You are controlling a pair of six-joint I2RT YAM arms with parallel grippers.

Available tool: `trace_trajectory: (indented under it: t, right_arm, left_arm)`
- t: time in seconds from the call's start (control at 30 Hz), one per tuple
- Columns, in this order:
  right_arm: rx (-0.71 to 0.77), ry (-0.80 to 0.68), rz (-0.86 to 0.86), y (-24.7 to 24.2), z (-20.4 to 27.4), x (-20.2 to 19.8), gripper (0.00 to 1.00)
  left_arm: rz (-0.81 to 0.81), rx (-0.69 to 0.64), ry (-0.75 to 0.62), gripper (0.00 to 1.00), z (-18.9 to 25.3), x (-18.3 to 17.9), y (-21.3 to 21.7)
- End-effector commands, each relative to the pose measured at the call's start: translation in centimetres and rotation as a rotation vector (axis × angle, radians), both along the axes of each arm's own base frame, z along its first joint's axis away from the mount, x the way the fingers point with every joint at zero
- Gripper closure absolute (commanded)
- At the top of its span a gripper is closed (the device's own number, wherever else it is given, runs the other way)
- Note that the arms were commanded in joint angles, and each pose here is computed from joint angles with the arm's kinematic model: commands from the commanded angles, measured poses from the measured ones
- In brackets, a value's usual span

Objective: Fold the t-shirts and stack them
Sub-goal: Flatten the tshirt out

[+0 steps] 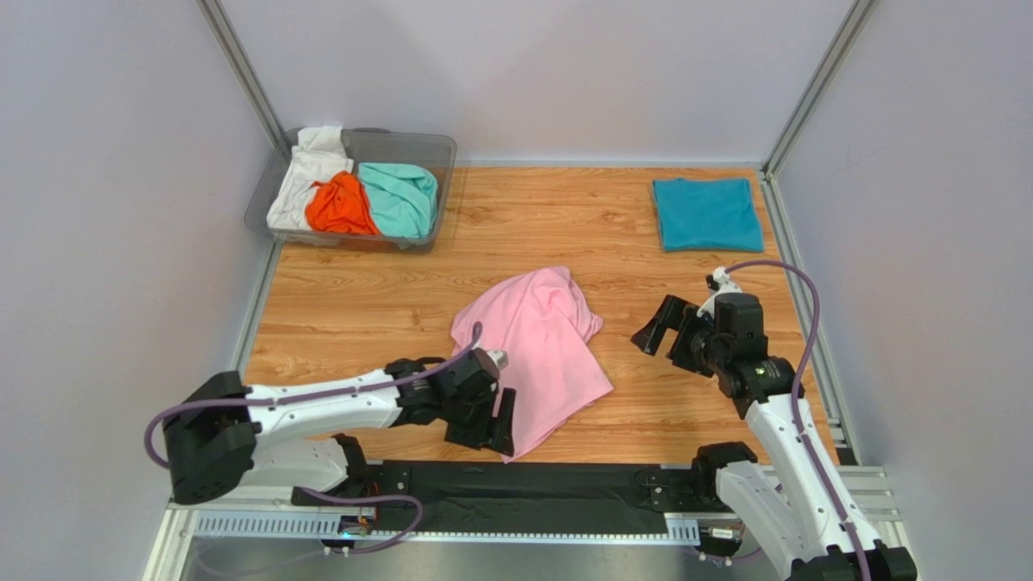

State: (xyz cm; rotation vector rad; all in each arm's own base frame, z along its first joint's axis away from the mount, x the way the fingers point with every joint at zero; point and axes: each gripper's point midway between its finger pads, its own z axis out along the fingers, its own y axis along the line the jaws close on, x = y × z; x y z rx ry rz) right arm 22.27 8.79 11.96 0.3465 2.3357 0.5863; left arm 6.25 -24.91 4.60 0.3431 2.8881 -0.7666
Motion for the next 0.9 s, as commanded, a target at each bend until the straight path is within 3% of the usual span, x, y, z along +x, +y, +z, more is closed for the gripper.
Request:
trace_trajectory:
  t: [0.0, 0.13, 0.3, 0.73, 0.83, 0.87]
  right_arm:
    - [0.005, -0.020, 0.024, 0.3, 0.4, 0.1, 0.00]
    - [0.008, -0.024, 0.036, 0.5, 0.5, 0.0, 0.00]
    - [0.006, -0.036, 0.033, 0.4, 0.6, 0.2, 0.00]
    - [0.002, -0.038, 0.026, 0.3, 0.4, 0.2, 0.00]
    - [-0.004, -0.041, 0.021, 0.2, 0.5, 0.2, 0.00]
    - [-0.003, -0.040, 0.018, 0.2, 0.5, 0.2, 0.00]
  left_arm:
    - [0.015, -0.008, -0.021, 0.27, 1.1, 0.7, -3.0]
    - [0.011, 0.096, -0.010, 0.32, 0.3, 0.3, -3.8]
    - [0.058, 0.344, -0.018, 0.38, -1.0, -0.2, -1.4]
    - [-0.017, 0.544, -0.002, 0.50, -4.1, -0.3, -0.9]
    - [-0.022, 0.557, -0.011, 0.62, -4.2, 0.0, -0.9]
    - [-0.018, 0.563, -0.022, 0.72, -4.2, 0.2, -0.8]
